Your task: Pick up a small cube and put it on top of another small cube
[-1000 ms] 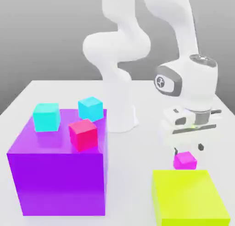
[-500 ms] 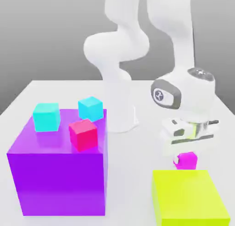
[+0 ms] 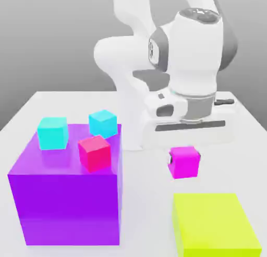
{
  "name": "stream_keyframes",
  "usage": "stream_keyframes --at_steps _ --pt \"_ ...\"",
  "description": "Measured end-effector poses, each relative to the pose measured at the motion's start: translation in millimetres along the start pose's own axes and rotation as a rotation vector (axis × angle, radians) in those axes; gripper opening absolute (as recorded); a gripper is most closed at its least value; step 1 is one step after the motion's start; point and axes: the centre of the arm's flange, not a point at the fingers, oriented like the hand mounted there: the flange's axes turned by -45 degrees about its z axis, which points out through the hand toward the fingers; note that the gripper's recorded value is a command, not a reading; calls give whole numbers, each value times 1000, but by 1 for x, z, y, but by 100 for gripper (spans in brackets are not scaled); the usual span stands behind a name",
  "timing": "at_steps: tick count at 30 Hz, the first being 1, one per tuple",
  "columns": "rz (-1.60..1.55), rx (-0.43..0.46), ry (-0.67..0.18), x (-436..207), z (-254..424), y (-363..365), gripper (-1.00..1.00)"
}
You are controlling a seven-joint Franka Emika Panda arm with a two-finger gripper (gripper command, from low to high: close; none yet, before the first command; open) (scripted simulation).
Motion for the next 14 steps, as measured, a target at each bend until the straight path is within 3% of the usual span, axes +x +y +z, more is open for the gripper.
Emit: stream_keyframes --at_steps 6,10,11,14 --pt "69 6 -1 -11 -90 115 -100" --pt "80 7 -1 -16 -54 132 -100" --pt "81 7 -1 -17 -45 133 100" --pt "81 7 -1 -17 -45 133 100"
